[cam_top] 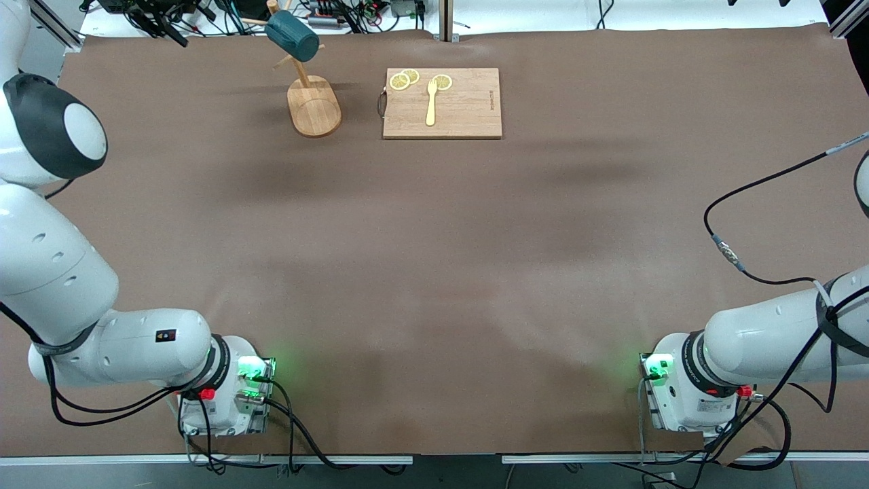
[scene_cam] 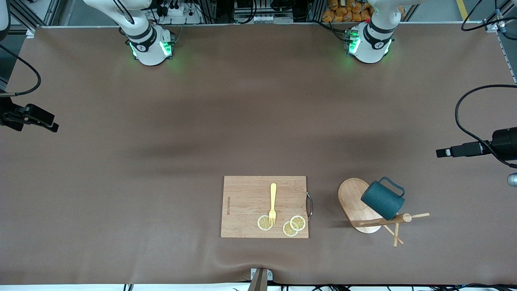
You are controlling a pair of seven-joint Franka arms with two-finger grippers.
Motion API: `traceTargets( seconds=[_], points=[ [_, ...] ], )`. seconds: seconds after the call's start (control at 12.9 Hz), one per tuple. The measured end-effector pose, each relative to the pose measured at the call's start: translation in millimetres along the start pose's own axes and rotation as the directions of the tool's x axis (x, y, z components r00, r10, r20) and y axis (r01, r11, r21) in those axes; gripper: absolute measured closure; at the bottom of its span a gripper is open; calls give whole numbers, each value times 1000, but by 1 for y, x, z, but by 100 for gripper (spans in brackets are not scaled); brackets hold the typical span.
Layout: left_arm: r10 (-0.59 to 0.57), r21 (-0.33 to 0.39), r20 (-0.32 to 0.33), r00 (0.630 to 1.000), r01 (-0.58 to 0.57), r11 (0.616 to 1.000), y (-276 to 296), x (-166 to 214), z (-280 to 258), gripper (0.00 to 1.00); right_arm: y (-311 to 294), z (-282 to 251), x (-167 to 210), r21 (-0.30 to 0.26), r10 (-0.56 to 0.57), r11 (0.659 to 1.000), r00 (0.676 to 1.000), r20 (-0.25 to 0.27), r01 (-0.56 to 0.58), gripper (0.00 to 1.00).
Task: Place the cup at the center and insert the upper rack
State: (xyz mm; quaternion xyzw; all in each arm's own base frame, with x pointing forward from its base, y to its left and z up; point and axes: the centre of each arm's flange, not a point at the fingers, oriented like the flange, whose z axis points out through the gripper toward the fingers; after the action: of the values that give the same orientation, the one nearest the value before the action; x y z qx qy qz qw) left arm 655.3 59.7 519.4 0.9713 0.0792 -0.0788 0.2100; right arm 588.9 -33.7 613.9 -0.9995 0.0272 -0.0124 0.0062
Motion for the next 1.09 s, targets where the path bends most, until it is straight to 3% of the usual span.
traceTargets(
  seconds=[0.16, 0.39, 1.09],
  points=[
    [67, 153, -27, 997, -62, 986, 35, -15, -10, 0, 2, 0, 0, -1, 4, 1000, 1000, 0, -4, 0],
    [139, 382, -52, 989, -109, 918, 95, -40, -13, 0, 4, -1, 0, -1, 8, 1000, 1000, -2, -8, 0],
    [203, 476, -93, 975, -135, 869, 153, -76, -21, 0, 7, -2, 1, -1, 11, 1000, 1000, -11, -11, 0]
  ],
)
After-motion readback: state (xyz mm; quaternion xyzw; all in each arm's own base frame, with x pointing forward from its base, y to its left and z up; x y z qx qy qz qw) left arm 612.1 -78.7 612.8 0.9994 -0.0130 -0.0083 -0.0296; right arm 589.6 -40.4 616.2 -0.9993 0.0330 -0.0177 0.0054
